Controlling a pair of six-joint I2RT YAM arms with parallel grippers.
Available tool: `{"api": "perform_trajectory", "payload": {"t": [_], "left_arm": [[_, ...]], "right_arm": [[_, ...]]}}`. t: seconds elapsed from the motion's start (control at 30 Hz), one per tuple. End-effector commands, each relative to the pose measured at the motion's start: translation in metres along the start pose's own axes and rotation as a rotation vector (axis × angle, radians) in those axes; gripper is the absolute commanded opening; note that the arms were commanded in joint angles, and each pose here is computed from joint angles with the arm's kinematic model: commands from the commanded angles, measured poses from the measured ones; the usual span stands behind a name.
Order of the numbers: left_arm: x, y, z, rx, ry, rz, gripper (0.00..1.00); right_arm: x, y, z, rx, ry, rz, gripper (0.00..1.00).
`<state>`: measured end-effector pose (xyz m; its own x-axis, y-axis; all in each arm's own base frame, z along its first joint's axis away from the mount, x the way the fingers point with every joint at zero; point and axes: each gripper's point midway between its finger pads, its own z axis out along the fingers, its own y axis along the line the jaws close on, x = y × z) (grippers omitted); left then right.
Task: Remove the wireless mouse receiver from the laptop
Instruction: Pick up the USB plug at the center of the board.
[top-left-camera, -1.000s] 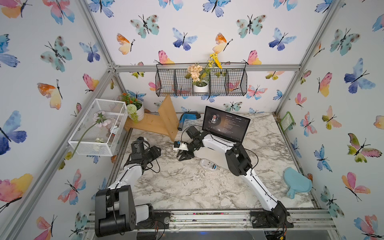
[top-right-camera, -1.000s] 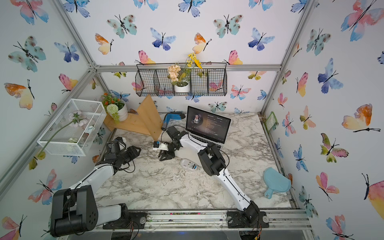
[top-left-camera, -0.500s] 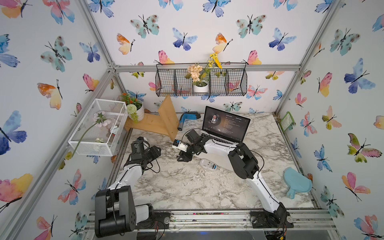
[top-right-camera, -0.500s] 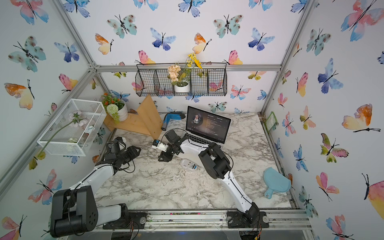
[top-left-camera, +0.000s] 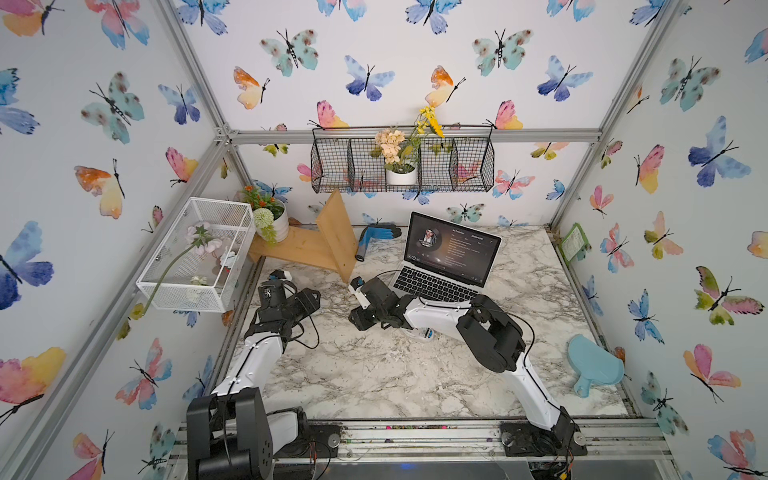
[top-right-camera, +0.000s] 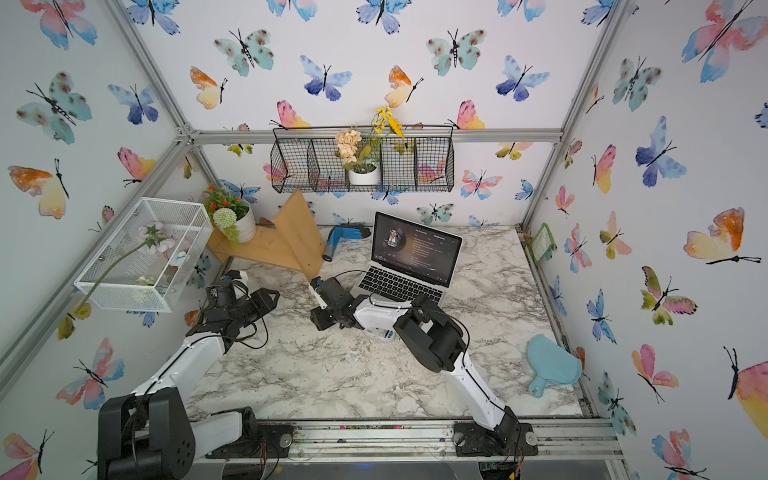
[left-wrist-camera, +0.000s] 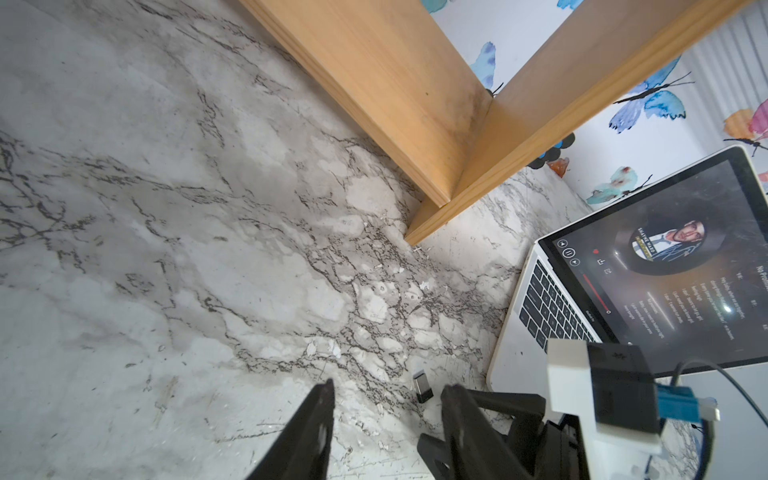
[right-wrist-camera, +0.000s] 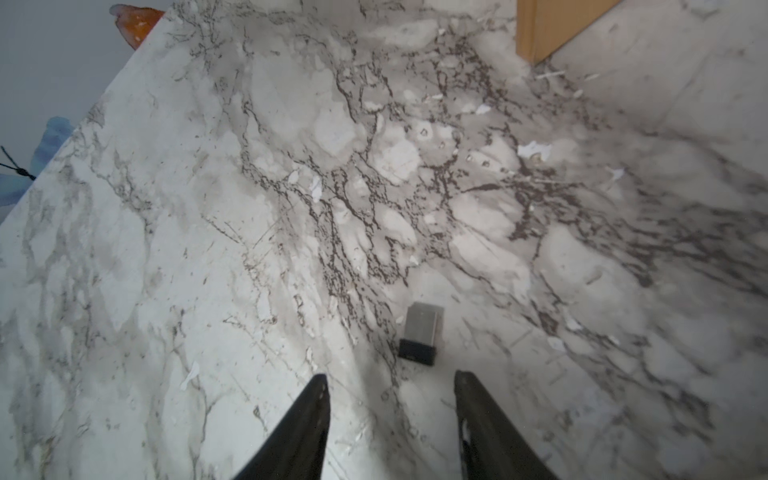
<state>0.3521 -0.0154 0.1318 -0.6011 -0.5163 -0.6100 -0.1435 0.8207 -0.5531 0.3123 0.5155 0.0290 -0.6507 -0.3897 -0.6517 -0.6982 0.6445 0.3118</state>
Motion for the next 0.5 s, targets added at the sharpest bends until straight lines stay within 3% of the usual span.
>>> {"api": "perform_trajectory", "payload": {"t": [0.0,0.2,0.47], "left_arm": [[0.002,0.004,-0.005,-0.022,-0.013,0.002,0.48],[0.006,0.006,-0.001,-0.019,-0.002,-0.011,0.48],[0.011,0.009,0.000,-0.025,0.006,-0.019,0.48]], "right_arm": [[0.011,-0.018,-0.002,0.149,-0.041,0.041,0.50],[0.020,-0.034,0.001,0.309,-0.012,0.044,0.47],[0.022,-0.023,0.006,0.327,-0.011,-0.001,0.43]]}}
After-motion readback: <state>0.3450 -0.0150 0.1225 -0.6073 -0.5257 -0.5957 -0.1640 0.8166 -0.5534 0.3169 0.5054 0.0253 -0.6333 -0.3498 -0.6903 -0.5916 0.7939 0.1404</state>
